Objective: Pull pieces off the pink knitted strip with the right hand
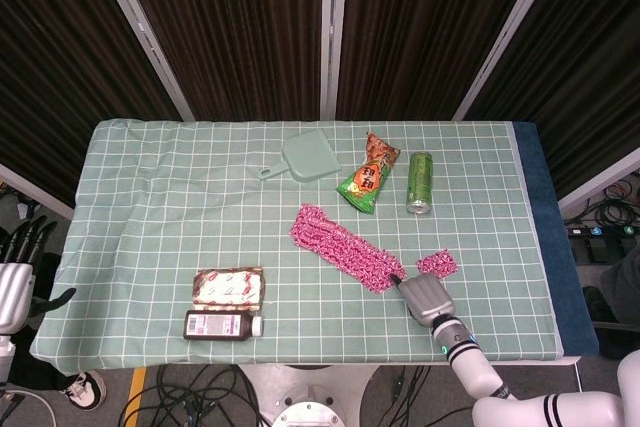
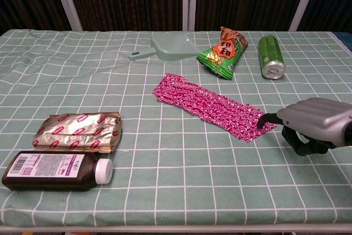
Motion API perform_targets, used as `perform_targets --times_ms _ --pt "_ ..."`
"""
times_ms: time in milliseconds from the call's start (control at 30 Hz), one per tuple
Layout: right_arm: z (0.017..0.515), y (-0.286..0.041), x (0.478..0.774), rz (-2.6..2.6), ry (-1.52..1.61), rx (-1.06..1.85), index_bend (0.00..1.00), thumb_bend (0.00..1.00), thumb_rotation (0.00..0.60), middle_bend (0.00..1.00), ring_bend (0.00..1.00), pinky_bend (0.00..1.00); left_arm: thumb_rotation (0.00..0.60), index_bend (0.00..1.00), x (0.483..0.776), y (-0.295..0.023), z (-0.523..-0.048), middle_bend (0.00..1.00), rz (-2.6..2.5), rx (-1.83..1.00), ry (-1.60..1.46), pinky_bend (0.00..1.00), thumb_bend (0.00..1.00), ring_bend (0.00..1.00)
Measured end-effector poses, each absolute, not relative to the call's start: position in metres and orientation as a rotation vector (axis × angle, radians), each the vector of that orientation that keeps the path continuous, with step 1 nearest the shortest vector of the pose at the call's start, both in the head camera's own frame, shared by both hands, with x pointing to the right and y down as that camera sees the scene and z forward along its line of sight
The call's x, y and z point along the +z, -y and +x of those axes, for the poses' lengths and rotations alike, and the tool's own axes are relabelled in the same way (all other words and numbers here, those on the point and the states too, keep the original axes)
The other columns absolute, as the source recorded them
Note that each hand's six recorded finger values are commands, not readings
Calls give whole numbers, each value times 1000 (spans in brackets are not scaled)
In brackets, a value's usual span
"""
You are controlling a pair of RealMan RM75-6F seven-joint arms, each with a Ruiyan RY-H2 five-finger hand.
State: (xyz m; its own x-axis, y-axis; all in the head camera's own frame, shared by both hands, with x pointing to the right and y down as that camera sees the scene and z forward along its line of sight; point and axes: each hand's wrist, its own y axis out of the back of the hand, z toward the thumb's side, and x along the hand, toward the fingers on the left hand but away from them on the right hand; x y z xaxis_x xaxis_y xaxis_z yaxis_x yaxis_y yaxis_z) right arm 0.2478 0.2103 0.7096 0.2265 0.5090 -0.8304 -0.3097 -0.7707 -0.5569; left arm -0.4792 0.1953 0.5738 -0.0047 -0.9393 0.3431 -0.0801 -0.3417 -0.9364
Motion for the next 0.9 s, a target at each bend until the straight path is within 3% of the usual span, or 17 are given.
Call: perform_targets --times_ms 900 --pt "249 -206 719 -1849 182 1635 157 1000 600 1000 955 859 600 63 574 -196 -480 30 -1522 -1437 -1097 138 114 0"
